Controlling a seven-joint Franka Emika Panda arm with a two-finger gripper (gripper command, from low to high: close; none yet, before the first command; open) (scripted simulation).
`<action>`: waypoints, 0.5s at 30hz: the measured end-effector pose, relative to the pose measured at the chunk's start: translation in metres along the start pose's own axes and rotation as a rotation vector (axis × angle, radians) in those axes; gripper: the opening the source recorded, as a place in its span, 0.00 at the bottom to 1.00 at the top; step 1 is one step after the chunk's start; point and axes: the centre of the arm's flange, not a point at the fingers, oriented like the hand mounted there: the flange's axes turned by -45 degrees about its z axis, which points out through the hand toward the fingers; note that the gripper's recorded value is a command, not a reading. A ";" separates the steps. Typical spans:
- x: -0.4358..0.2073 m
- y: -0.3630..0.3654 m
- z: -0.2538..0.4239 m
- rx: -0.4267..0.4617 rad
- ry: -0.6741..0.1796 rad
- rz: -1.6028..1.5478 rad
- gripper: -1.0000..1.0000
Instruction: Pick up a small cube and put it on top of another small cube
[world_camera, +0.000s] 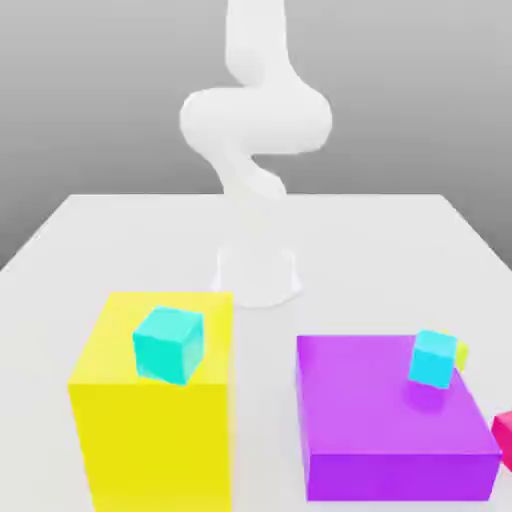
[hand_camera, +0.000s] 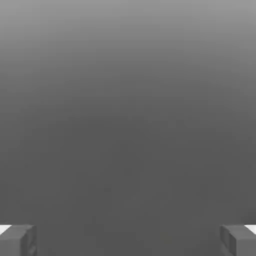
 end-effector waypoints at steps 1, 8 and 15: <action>-0.004 -0.015 0.024 0.028 -0.030 -0.076 0.50; -0.063 -0.126 0.154 0.221 -0.195 -0.579 0.50; -0.178 -0.232 0.235 0.427 -0.318 -1.094 0.50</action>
